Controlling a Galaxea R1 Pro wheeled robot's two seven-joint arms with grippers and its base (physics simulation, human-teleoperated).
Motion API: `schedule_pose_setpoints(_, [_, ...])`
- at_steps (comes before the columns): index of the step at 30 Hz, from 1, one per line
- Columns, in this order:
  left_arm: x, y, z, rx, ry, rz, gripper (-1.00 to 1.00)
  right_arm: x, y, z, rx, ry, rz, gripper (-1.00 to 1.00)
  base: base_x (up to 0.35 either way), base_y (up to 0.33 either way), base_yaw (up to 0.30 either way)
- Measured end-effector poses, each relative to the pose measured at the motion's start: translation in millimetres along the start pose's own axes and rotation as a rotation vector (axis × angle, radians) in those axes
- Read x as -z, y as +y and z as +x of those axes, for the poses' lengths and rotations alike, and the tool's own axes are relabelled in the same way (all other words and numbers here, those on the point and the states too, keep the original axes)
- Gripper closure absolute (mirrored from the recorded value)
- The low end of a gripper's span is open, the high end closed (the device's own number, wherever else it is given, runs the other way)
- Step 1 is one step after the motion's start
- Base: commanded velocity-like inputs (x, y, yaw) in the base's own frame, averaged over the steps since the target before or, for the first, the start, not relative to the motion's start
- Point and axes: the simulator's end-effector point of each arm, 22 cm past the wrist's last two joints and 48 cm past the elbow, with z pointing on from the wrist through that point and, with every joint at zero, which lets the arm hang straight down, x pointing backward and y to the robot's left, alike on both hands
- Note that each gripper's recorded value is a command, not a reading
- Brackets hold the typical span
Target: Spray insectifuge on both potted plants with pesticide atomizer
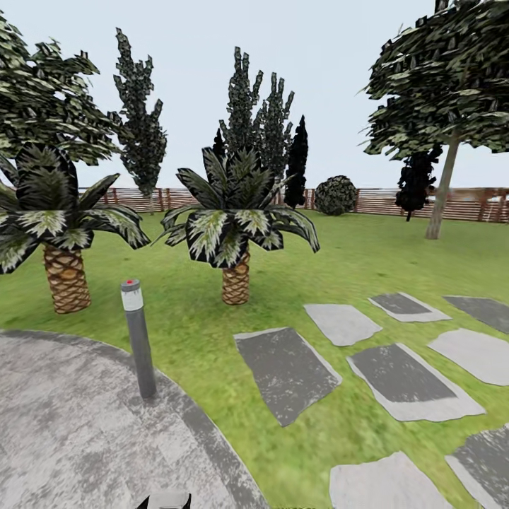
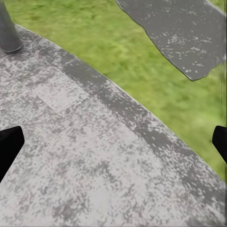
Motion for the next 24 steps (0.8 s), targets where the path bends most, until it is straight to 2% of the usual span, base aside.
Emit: schedule_pose_setpoints(24, [-18.9,1,45,0.000,0.000,0.000,-1.00,-32.5,0,36,0.000,-0.002,0.000,-1.00,0.000,0.000,-0.277])
